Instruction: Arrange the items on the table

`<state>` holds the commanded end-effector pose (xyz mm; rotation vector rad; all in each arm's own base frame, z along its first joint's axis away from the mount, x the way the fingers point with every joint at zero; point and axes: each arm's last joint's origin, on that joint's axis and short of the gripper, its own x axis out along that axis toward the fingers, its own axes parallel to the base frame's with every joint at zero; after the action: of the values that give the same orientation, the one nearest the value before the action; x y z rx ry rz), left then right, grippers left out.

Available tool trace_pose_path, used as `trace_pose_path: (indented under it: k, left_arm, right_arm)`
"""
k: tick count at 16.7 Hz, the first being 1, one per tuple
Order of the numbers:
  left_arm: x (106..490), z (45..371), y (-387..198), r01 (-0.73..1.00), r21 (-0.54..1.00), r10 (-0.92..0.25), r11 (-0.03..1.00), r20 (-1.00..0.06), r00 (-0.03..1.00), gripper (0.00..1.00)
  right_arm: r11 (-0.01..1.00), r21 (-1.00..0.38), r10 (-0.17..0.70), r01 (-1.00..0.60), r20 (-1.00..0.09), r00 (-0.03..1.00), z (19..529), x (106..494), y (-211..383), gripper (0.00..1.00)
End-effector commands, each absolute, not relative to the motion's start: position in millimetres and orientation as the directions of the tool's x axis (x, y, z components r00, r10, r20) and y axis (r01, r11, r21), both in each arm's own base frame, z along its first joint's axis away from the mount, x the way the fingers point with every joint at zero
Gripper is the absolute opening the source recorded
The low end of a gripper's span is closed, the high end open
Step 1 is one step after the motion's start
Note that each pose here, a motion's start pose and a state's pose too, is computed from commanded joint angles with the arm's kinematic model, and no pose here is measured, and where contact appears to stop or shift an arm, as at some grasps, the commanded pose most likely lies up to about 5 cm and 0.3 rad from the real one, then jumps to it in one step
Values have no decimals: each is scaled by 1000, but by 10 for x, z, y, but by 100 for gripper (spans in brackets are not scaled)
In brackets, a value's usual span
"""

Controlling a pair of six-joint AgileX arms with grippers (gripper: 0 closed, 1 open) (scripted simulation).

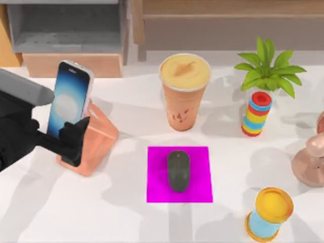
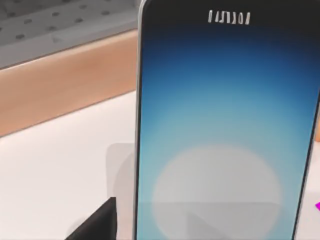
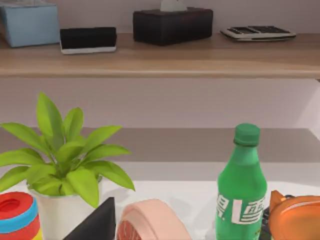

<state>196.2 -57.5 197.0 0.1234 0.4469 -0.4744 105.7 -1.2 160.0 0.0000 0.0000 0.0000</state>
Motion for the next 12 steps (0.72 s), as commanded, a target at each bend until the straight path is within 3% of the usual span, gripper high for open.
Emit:
trace_pose_path:
  k: [5,12]
  left_arm:
    - [1893,2018,-510,434,24,-389,900,-404,828,100]
    - [1419,1918,-237,256,28,-241,966,-254,937,100]
  right_arm:
    - [1000,0,0,0,0,1000,1600,1057,-12,100]
    - [1000,0,0,0,0,1000,1600,1057,-12,100]
